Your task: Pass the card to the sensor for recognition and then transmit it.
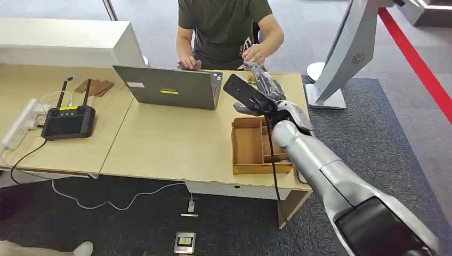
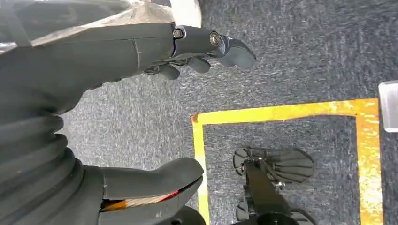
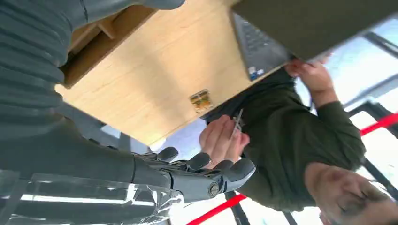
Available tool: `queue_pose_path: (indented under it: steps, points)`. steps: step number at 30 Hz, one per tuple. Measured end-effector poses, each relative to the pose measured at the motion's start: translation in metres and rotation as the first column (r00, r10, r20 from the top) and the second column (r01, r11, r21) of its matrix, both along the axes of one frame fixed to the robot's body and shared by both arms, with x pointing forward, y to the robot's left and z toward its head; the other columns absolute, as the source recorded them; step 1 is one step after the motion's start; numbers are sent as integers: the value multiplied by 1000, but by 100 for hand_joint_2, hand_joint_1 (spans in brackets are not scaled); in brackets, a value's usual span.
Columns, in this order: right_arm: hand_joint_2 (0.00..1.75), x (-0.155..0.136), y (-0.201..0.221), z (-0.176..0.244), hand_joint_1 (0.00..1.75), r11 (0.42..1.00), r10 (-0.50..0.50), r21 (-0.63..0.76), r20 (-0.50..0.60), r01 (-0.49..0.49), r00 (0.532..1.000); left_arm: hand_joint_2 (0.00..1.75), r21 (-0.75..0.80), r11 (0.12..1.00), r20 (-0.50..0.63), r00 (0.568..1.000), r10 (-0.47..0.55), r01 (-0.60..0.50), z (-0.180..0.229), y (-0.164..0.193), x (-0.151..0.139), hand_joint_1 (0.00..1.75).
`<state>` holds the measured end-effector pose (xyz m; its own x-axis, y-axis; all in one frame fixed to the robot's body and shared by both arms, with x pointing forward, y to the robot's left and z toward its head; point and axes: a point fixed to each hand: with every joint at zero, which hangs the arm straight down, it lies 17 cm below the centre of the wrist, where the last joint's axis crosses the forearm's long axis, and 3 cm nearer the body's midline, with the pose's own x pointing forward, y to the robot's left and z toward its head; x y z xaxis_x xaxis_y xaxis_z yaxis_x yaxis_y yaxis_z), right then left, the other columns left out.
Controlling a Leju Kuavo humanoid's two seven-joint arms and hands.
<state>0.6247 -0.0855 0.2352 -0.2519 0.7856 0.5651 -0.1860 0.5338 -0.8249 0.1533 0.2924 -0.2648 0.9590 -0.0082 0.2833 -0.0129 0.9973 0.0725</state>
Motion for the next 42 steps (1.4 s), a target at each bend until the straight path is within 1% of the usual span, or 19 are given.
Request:
queue_pose_path:
  steps: [2,5,11,15,18,21,23,25,28,31,34,37,42]
  points:
    - [175,-4,-4,4,0,999,9,37,28,-10,1000,175,0,1000,2,1000,9,-9,-1,2,-5,0]
    - [175,-10,-11,4,0,998,11,67,41,-13,999,175,3,1000,-3,1000,12,-12,-3,4,-12,0]
    - [175,-17,-14,19,0,994,26,101,87,-34,996,175,6,1000,-4,1000,14,-14,-3,6,-13,0]
    - [175,-20,-16,28,0,993,33,111,112,-46,993,175,6,1000,-3,1000,17,-17,-3,7,-13,0]
    - [175,-27,-24,33,0,994,37,93,165,-53,986,175,9,1000,2,1000,27,-27,-3,8,-14,0]
    - [175,-47,-41,30,0,999,27,39,227,-37,974,175,19,1000,-8,1000,22,-22,-5,13,-26,0]
    - [175,-62,-55,28,0,1000,22,-23,260,-16,965,175,45,999,-16,1000,13,-12,-7,20,-32,0]
    - [175,-81,-62,30,0,996,39,-85,295,-15,955,175,76,997,-28,1000,7,-5,-8,28,-35,0]
    - [175,-110,-65,39,0,979,78,-204,362,-2,929,175,117,993,-37,999,5,0,-8,40,-37,0]
    - [175,-136,-66,35,0,951,109,-307,397,20,912,175,144,990,-44,999,0,7,-7,49,-38,0]
    - [175,-160,-64,31,0,948,131,-318,408,6,903,175,161,987,-62,998,1,9,-8,53,-42,0]
    - [175,-177,-65,24,0,947,144,-320,409,-6,901,175,179,984,-80,997,17,-3,-9,56,-47,0]
    - [175,-193,-66,8,0,937,159,-348,392,-14,906,175,176,984,-97,995,22,-5,-10,54,-52,0]
